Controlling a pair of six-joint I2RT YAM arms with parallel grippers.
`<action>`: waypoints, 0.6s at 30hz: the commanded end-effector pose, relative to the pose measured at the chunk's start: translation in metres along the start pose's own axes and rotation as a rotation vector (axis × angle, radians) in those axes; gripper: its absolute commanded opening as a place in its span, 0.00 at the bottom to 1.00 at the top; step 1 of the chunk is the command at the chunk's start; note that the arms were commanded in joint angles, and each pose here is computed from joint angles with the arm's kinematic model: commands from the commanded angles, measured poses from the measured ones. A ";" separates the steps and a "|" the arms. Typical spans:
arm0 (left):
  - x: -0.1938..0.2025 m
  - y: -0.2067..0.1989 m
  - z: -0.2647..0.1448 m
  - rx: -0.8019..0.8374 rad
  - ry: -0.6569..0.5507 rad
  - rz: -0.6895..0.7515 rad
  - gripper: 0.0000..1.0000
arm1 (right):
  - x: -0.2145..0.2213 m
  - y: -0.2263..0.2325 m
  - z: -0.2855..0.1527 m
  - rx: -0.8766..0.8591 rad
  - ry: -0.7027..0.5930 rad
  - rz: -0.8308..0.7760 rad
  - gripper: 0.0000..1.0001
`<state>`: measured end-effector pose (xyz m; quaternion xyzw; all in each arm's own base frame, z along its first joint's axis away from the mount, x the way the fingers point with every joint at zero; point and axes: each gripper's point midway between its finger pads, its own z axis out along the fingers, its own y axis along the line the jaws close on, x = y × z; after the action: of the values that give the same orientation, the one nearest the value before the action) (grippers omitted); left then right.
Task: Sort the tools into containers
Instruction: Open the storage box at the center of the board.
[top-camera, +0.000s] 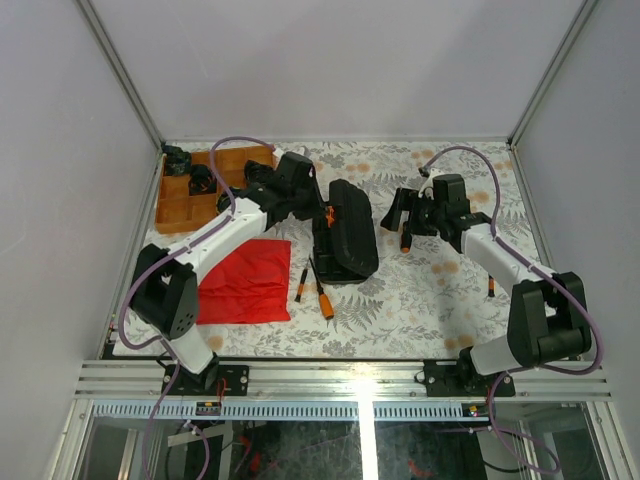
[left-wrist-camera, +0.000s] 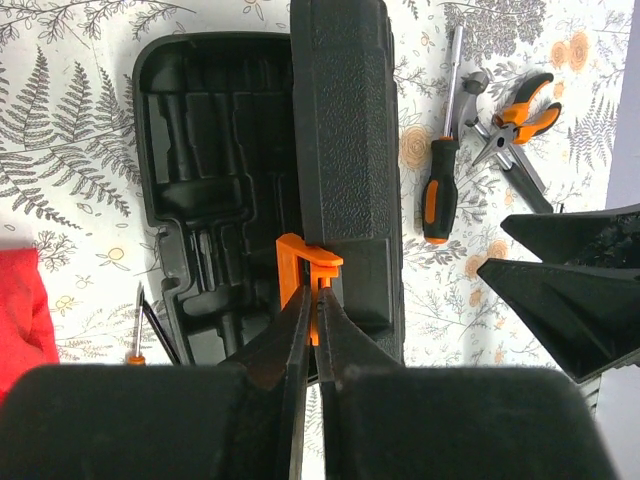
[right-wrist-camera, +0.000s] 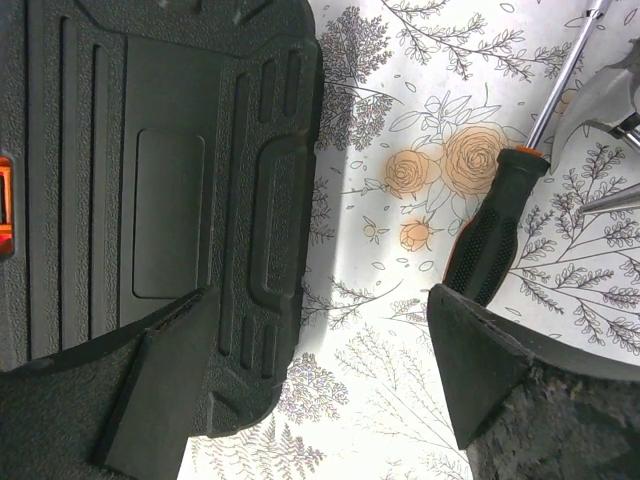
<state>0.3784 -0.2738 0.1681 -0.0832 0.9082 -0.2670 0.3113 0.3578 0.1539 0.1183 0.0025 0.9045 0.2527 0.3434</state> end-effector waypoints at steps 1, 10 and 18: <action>-0.001 -0.013 -0.003 -0.010 0.007 0.048 0.00 | -0.022 0.015 -0.020 -0.047 -0.108 -0.075 0.92; 0.009 -0.028 0.001 -0.008 0.043 0.012 0.00 | -0.017 0.059 -0.062 0.013 -0.309 -0.273 0.99; 0.014 -0.032 0.001 -0.002 0.051 -0.008 0.00 | 0.007 0.109 -0.068 0.019 -0.412 -0.407 0.99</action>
<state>0.3695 -0.2982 0.1716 -0.0763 0.9172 -0.2624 0.2900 0.2822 0.2150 0.1844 -0.1343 0.8278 0.2125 0.5015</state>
